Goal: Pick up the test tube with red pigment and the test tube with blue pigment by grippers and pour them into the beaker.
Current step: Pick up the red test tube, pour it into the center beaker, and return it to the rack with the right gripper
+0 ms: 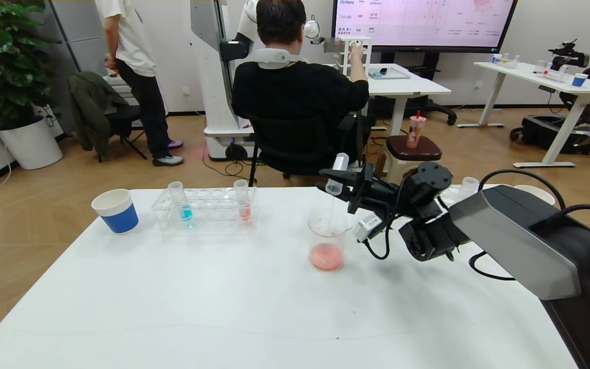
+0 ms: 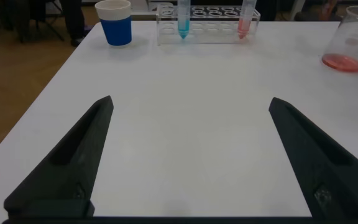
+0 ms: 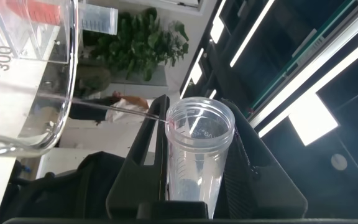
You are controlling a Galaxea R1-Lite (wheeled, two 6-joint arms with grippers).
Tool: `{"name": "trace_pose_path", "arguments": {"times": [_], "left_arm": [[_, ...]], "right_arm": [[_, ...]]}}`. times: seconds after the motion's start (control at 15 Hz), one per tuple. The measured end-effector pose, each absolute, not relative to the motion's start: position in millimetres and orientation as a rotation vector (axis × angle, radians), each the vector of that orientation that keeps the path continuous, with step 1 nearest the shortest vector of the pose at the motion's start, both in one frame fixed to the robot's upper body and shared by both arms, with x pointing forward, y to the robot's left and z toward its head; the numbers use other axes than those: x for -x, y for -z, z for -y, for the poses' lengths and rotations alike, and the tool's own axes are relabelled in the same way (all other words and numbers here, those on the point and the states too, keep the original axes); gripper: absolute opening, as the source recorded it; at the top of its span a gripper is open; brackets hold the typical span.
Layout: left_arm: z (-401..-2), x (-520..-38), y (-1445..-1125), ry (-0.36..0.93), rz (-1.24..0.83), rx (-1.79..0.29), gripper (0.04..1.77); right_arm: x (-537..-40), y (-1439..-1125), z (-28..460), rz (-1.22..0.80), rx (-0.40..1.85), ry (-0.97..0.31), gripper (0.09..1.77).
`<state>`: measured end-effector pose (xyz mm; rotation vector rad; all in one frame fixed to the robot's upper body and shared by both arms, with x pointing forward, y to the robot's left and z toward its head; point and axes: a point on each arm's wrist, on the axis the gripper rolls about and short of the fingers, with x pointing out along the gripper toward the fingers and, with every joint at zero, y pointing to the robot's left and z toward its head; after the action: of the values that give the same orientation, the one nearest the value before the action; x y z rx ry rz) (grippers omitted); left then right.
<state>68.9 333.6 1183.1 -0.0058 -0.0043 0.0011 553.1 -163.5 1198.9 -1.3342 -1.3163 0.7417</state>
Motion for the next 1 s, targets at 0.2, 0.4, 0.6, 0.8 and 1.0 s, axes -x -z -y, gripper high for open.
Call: {"name": "trace_pose_path", "arguments": {"times": [0.2, 0.4, 0.6, 0.8, 1.0], "left_arm": [[-334, -69, -1183, -0.001, 0.004, 0.006, 1.75], [-334, -69, -1183, -0.001, 0.004, 0.005, 1.75], [-334, -69, -1183, -0.001, 0.004, 0.005, 1.75], [-334, -69, -1183, -0.001, 0.004, 0.005, 1.75], [-334, -69, -1183, -0.001, 0.004, 0.006, 1.75]], "right_arm": [[-553, -1201, 163, 1.29, 1.312, -0.745, 0.52], [-548, -1224, 162, 1.171, 1.127, -0.786, 0.52], [-536, -1259, 158, 0.98, 0.767, -0.734, 0.52], [-524, -1290, 158, 0.882, 0.46, -0.599, 0.52], [-515, -1298, 168, 0.715, 0.232, -0.467, 0.52]]}}
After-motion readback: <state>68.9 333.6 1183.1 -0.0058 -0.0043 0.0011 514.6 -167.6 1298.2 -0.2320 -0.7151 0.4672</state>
